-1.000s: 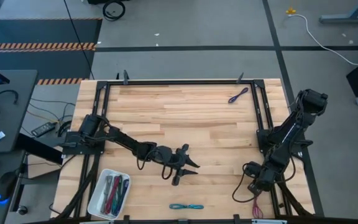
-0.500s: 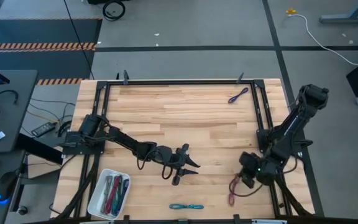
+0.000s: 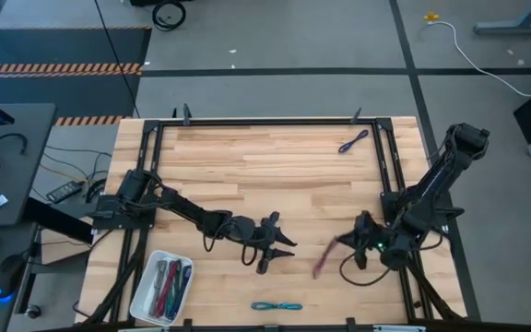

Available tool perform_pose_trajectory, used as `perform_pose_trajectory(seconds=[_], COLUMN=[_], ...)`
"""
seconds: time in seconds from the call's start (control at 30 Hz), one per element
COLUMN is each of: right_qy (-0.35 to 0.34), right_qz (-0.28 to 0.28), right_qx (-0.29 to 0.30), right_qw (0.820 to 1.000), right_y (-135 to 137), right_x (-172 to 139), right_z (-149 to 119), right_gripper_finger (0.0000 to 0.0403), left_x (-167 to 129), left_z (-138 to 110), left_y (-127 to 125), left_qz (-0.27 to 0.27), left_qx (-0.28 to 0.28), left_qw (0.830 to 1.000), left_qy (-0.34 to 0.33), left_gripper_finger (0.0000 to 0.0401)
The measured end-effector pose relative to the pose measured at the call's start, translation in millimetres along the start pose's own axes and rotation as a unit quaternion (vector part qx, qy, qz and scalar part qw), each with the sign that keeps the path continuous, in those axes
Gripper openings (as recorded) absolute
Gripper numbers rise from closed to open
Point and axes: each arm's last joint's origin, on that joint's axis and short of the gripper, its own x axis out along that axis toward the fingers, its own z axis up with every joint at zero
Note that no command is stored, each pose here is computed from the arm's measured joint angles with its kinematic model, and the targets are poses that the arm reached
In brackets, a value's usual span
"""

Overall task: Pick and place USB-C Cables
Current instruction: Put the pink charger cable into the white bin

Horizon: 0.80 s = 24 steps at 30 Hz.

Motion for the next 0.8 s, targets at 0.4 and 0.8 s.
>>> perform_pose_trajectory(seconds=[0.4,0.8], right_qy=[-0.176,-0.207], right_qz=[-0.016,-0.022], right_qx=[-0.175,-0.258], right_qw=[0.969,0.943], right_y=[20,22], right_x=[48,50], right_z=[51,65], right_gripper_finger=[0.0005,0.0009], left_x=[0,-1], left_z=[0,-6], left_y=[13,19], left_qz=[0.03,0.121], left_qx=[-0.091,-0.09], left_qw=[0.995,0.988], left_qy=[0.001,0.018], left_gripper_finger=[0.029,0.0254])
